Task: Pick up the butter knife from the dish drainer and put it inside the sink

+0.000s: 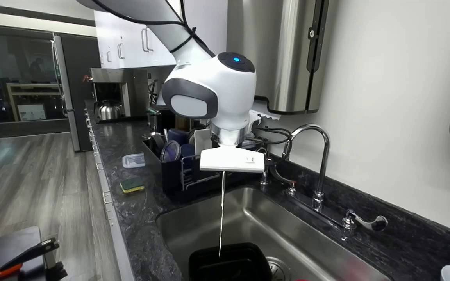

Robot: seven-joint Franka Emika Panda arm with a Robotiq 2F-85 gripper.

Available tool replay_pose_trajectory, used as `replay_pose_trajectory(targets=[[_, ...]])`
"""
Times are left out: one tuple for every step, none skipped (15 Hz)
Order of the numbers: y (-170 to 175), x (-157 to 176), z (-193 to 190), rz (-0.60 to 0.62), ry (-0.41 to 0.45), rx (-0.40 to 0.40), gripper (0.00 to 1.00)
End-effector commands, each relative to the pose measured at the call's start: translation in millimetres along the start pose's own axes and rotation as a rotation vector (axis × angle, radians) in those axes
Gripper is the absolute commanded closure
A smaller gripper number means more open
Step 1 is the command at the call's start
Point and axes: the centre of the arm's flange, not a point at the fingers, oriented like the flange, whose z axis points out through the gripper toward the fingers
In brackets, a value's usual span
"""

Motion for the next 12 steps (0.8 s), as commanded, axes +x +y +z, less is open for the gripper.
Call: replay_pose_trajectory(targets=[[-0.5,11.5,1.9,0.056,0.008,-0.048,0.98],[-1.4,15.3,2.0,0.077,0.005,-0.063,0.98],[-2.1,18.5,1.9,0.101,0.003,-0.079,0.98],[-2.3,21.5,2.1,0.137,-0.001,-0.098,0.98],[-2.1,23.8,2.0,0.17,-0.006,-0.115,0.98],[-2.4,25.6,1.2,0.208,-0.008,-0.131,0.98],[-2.6,26.7,0.5,0.239,-0.012,-0.15,0.98],[-2.8,27.5,-0.4,0.269,-0.016,-0.163,0.98],[-3.0,27.4,-1.2,0.298,-0.019,-0.178,0.98],[-3.0,27.0,-1.7,0.323,-0.021,-0.191,0.98],[-2.7,25.8,-2.3,0.352,-0.027,-0.207,0.98],[-1.8,23.4,-3.3,0.384,-0.029,-0.225,0.98]])
